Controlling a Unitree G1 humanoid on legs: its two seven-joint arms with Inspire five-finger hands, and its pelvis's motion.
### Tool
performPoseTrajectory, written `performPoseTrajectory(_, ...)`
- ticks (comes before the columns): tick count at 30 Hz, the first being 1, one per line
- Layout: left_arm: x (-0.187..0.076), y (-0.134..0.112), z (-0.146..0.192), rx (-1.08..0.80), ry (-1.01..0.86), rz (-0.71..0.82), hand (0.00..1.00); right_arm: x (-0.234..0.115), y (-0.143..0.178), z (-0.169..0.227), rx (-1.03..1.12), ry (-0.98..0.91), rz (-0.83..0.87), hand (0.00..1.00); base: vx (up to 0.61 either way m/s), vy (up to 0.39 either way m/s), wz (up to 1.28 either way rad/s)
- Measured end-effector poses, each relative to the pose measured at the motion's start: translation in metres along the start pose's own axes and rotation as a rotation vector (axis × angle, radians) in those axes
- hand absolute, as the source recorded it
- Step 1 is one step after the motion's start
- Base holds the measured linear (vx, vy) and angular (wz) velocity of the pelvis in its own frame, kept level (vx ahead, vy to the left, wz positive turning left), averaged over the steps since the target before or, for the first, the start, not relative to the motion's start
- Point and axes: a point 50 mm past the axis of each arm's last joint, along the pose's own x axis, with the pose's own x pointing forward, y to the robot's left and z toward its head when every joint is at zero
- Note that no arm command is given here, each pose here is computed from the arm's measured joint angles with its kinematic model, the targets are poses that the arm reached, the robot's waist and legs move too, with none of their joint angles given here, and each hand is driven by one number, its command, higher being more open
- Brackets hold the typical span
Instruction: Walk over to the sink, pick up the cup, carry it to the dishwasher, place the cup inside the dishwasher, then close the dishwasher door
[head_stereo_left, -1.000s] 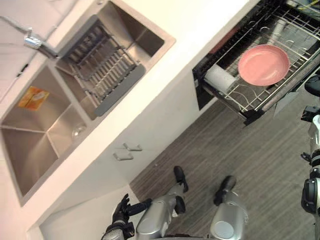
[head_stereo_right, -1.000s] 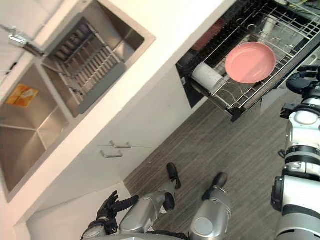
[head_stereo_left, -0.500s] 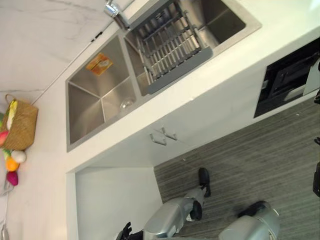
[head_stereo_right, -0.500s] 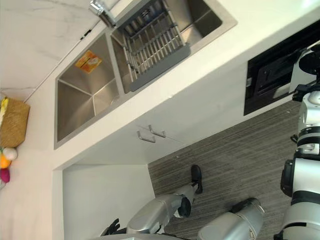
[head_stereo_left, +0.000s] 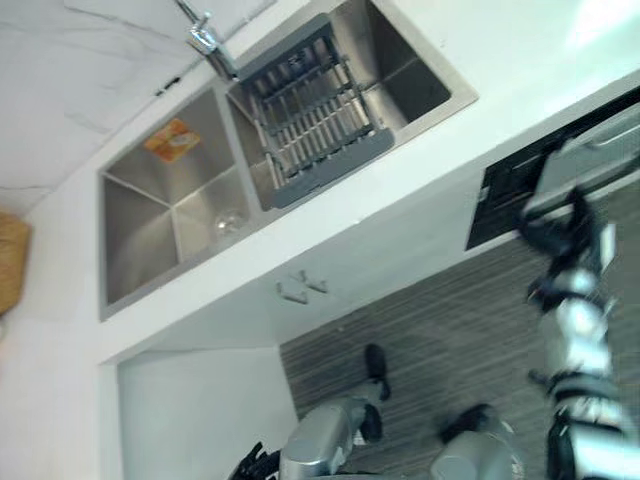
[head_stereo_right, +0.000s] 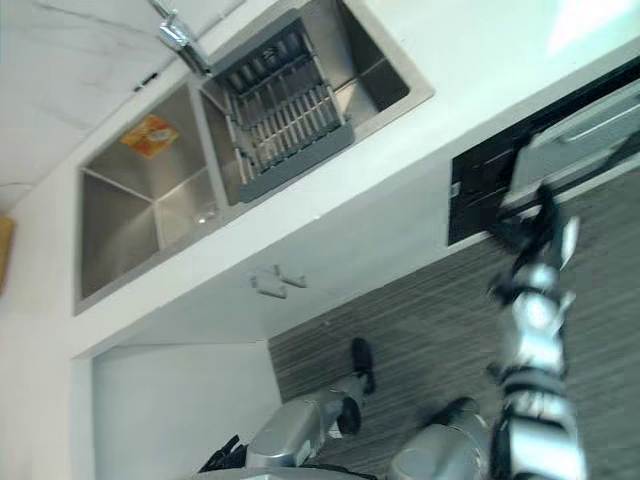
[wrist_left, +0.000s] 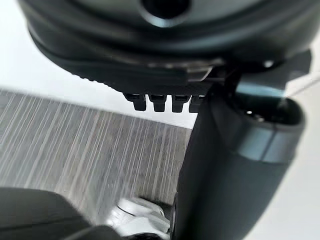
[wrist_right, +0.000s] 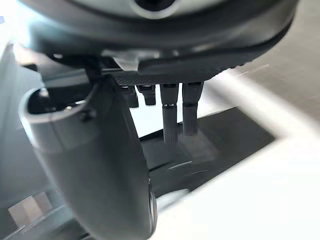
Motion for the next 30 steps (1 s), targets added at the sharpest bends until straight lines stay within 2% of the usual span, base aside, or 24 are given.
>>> performPoseTrajectory(1, 0.0, 0.001, 0.001, -0.012, -0.006, 0.011, 1.0, -0.014, -0.011, -0.028, 0.044, 0.091, -0.055, 1.0, 0.22, -0.114, -0.19)
performPoseTrajectory(3, -0.001, 0.012, 0.004, -0.056, -0.023, 0.058, 1.0, -0.078, -0.051, -0.108, 0.124, 0.378, -0.263, 1.0, 0.23, -0.098, -0.23)
performPoseTrajectory(6, 0.0, 0.017, 0.011, -0.062, -0.04, 0.083, 1.0, -0.136, -0.079, -0.148, 0.109, 0.571, -0.377, 1.0, 0.16, -0.072, -0.45)
performPoseTrajectory(8, 0.001, 0.017, 0.015, -0.03, -0.049, 0.086, 1.0, -0.152, -0.085, -0.16, 0.105, 0.677, -0.375, 1.0, 0.07, -0.053, -0.25)
performPoseTrajectory(10, 0.002, 0.018, 0.021, 0.019, -0.059, 0.099, 1.0, -0.155, -0.082, -0.164, 0.108, 0.736, -0.356, 1.0, 0.01, -0.036, -0.13)
performPoseTrajectory(15, 0.002, 0.02, 0.022, 0.054, -0.053, 0.11, 1.0, -0.135, -0.069, -0.159, 0.078, 0.778, -0.203, 1.0, -0.11, 0.023, 0.01)
performPoseTrajectory(22, -0.001, 0.033, 0.025, 0.119, -0.028, 0.127, 1.0, -0.131, -0.075, -0.156, 0.12, 0.78, -0.224, 1.0, 0.01, 0.122, 0.31)
performPoseTrajectory(26, 0.001, 0.029, 0.03, 0.23, -0.014, 0.087, 1.0, -0.14, -0.055, -0.166, 0.139, 0.818, -0.16, 1.0, 0.06, 0.136, 0.57)
performPoseTrajectory(30, 0.002, 0.028, 0.03, 0.201, -0.012, 0.101, 1.0, -0.143, -0.052, -0.167, 0.061, 0.803, -0.119, 1.0, 0.19, 0.064, 0.6)
